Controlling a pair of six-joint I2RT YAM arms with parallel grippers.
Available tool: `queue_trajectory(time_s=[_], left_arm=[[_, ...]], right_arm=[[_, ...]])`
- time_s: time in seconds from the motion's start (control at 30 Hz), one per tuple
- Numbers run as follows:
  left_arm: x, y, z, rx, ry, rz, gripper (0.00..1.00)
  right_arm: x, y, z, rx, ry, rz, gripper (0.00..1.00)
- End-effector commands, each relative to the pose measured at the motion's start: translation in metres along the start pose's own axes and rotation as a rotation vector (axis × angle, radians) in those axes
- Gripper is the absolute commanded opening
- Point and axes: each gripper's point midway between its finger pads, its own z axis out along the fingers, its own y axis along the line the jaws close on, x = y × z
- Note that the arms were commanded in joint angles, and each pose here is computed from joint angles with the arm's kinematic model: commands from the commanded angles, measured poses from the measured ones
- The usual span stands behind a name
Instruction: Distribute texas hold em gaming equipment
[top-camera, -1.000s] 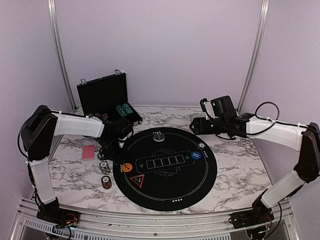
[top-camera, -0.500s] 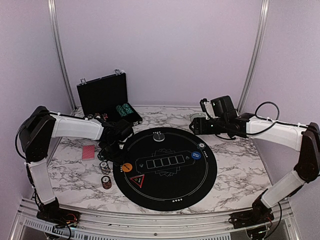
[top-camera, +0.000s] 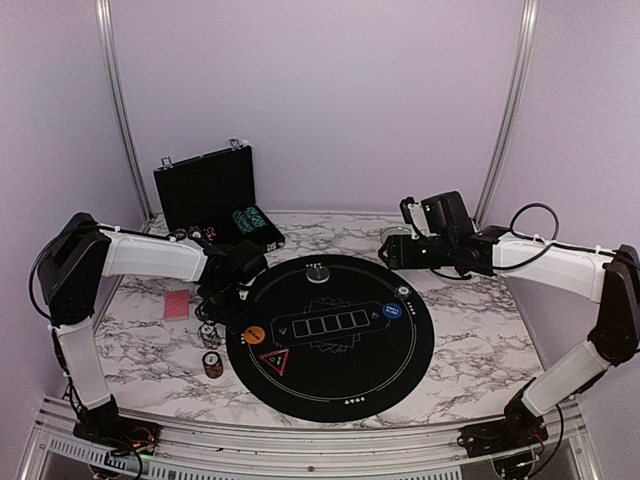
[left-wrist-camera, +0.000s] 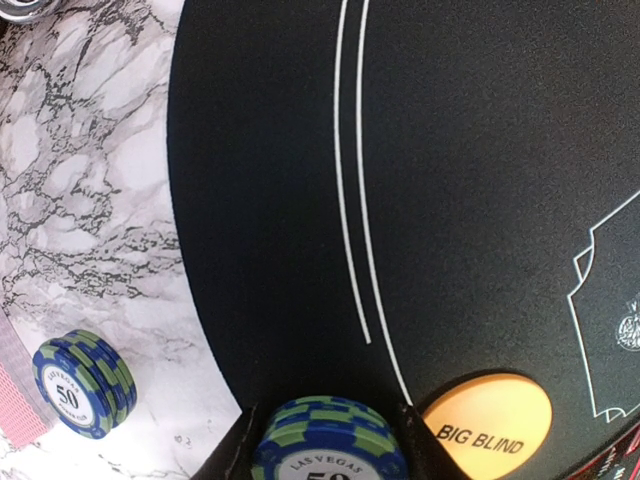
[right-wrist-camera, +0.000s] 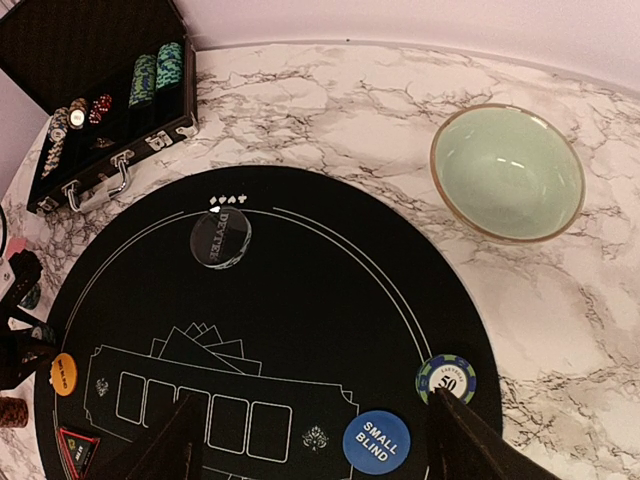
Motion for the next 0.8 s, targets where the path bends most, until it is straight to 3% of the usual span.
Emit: queue_trajectory(time_s=[0.0,0.77], left_arm=[[0.011,-0.004,-0.001,0.010,0.039,0.021,0.41],[-0.005,-0.005,0.001,-0.017,0.033,0.055,0.49]], right_arm=[[-0.004,0.006,-0.004,-0.012,-0.017,0.000,0.74],[-0.002,0.001,-0.003,0.013,-0.014,-0.005,0.74]])
